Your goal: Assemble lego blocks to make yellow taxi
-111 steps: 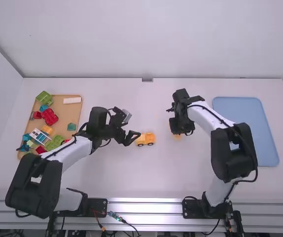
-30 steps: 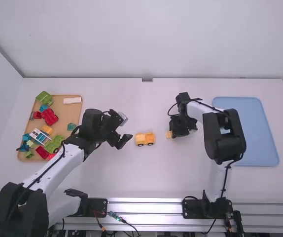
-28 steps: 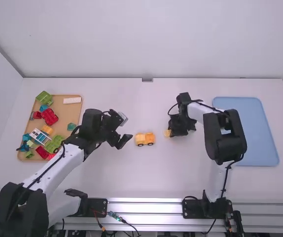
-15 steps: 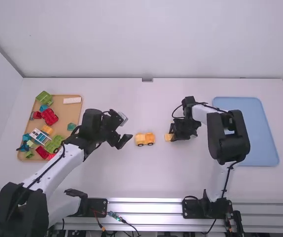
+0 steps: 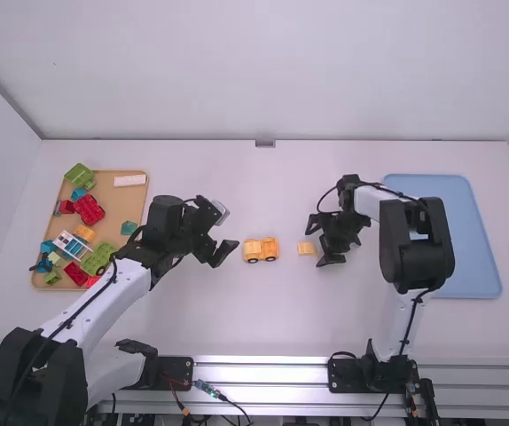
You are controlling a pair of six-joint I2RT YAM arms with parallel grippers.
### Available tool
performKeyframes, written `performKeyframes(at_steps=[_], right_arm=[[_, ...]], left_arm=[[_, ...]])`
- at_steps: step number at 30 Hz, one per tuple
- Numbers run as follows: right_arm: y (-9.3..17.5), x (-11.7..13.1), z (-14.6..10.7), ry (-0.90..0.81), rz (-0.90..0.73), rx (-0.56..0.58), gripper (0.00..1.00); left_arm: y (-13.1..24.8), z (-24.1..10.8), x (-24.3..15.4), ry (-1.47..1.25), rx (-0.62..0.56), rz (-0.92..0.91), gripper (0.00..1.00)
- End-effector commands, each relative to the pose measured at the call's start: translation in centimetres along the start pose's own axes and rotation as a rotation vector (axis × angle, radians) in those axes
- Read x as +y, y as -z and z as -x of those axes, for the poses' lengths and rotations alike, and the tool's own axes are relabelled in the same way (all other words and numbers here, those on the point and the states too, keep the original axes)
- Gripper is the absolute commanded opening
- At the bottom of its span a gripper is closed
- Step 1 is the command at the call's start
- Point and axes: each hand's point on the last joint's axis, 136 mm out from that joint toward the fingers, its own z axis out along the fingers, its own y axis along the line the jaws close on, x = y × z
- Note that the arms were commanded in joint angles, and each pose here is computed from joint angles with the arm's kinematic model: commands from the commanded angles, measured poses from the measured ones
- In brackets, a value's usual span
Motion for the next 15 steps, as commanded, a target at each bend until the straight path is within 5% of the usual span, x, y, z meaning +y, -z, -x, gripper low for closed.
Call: performKeyframes(at_steps=[1, 3, 7, 15], right_arm=[[1.5, 0.6, 0.4, 0.056, 0.006, 0.044, 1.0], [2.8, 0.4, 0.5, 0.087, -0.006, 0.055, 0.95], [5.4, 0.2, 0.7, 0.189, -0.031, 0.052, 0.64], [9.5, 4.3, 1.2, 0.602, 0.042, -0.085, 0.6]], left_arm=[[0.3, 0.8, 0.1, -0.004, -0.02, 0.004, 0.99], [0.4, 1.2, 0.3, -0.011, -0.035, 0.008, 0.99], [0.4, 2.0, 0.4, -0.026, -0.066, 0.015, 0.99], [0.4, 1.9, 0.4, -0.017, -0.062, 0.014, 0.99]])
